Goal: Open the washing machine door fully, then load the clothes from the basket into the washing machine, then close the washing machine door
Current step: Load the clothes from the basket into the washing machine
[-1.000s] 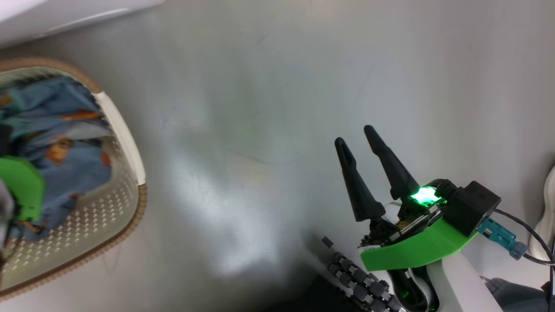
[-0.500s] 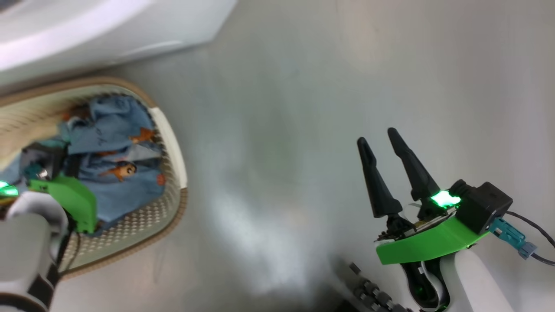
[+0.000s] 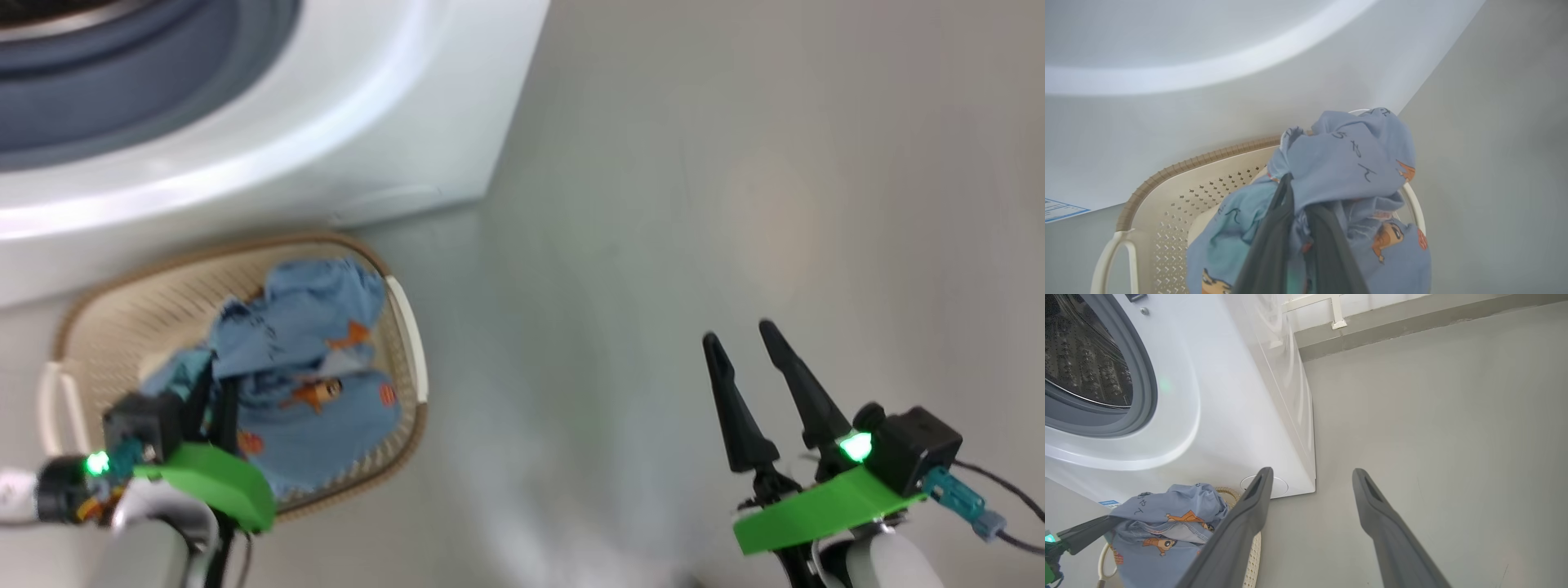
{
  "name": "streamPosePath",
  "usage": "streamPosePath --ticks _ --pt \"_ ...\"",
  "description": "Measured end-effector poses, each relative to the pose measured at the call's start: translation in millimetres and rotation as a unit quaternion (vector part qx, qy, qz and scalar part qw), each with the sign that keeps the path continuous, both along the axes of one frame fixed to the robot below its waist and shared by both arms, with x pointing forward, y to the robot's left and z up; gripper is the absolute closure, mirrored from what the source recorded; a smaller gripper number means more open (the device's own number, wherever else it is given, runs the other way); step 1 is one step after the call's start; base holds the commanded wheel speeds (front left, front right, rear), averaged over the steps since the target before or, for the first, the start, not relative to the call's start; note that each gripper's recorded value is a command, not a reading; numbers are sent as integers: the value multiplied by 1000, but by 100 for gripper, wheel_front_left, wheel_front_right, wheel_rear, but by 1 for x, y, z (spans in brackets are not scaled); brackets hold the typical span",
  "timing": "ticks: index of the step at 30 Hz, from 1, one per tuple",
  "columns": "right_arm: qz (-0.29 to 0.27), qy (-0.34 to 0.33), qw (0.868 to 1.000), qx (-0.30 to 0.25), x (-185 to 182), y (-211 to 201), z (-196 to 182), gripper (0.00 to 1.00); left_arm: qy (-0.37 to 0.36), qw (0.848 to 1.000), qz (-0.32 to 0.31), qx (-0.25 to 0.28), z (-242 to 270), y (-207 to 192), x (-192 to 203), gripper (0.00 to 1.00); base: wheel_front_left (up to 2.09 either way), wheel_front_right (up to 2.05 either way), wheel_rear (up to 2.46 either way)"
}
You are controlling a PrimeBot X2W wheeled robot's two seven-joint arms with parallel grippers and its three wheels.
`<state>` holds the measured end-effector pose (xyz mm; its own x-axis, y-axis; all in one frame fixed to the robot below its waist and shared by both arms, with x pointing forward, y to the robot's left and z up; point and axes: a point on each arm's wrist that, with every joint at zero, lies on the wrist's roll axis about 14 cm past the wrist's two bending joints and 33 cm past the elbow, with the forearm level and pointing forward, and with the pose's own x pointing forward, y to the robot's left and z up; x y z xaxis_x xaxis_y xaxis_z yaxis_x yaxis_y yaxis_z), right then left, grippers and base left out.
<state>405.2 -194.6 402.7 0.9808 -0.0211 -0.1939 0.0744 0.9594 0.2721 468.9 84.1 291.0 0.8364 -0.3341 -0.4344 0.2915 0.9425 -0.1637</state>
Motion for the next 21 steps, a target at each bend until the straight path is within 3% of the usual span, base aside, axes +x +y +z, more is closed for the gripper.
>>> streamPosePath --ticks 9,21 --pt "4 -20 1000 -5 -25 4 22 0 -63 996 62 -28 68 17 -30 100 0 0 0" --pt "11 -59 998 -6 -61 10 53 0 -158 977 140 -31 148 58 -83 100 0 0 0"
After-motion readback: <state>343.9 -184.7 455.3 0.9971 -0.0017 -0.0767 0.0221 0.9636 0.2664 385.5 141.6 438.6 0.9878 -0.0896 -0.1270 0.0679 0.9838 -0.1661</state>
